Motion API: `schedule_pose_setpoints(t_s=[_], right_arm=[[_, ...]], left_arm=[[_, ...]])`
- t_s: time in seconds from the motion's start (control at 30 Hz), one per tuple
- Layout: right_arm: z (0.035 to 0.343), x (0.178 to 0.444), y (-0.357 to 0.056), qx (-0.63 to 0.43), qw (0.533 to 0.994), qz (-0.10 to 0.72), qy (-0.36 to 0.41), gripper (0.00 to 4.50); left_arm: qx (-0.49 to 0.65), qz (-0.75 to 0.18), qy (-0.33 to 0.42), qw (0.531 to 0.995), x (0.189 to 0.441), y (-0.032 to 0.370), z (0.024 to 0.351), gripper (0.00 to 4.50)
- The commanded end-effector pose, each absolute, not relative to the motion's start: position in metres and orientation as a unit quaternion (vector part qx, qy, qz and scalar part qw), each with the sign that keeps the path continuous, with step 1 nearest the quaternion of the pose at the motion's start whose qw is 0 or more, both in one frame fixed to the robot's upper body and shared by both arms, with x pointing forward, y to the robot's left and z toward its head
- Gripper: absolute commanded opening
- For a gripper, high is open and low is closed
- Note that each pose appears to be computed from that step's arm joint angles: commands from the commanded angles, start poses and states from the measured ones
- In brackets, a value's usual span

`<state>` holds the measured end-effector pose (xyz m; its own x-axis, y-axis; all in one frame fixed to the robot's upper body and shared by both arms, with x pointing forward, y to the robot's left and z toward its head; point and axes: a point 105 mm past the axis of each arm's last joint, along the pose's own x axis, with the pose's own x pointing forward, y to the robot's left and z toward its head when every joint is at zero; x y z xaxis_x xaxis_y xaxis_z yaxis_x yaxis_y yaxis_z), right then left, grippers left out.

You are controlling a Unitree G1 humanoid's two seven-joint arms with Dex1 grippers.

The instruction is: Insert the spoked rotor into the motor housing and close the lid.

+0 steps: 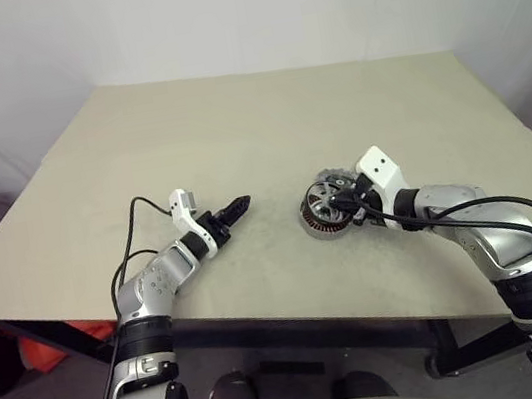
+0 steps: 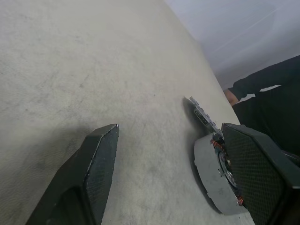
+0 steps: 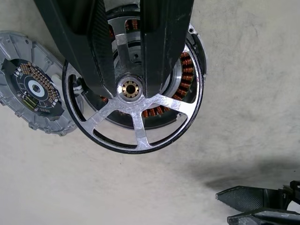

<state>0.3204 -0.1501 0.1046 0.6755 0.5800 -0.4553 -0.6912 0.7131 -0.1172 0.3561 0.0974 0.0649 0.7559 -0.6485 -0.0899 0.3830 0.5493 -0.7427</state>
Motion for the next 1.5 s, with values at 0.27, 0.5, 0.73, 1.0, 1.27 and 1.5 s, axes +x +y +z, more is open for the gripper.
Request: schedule_pose_setpoints(t_s=[0.27, 0.5, 0.73, 1.0, 1.27, 1.5], right_arm=[[0.116, 0.319, -0.157, -0.164, 0.907, 0.344, 0.177, 0.44], [0.113, 0.319, -0.156, -0.160, 0.906, 0.345, 0.186, 0.44], [0.126, 0.322, -0.149, -0.169, 0.909, 0.349, 0.153, 2.39], [0.144, 0.328, -0.146, -0.146, 0.919, 0.346, 0.117, 2.39], [0.122, 0.332, -0.139, -0.120, 0.922, 0.341, 0.138, 2.39], [0.063, 0.335, -0.137, -0.089, 0.920, 0.318, 0.210, 2.39]], left_arm=[[-0.358, -0.303, 0.161, 0.869, 0.357, 0.098, 0.073, 3.70], [-0.356, -0.301, 0.161, 0.870, 0.358, 0.099, 0.072, 3.70], [-0.355, -0.300, 0.161, 0.871, 0.359, 0.100, 0.072, 3.74], [-0.350, -0.299, 0.160, 0.873, 0.360, 0.100, 0.073, 3.74], [-0.343, -0.295, 0.157, 0.878, 0.361, 0.103, 0.073, 3.74], [-0.338, -0.288, 0.154, 0.882, 0.363, 0.104, 0.073, 3.74]])
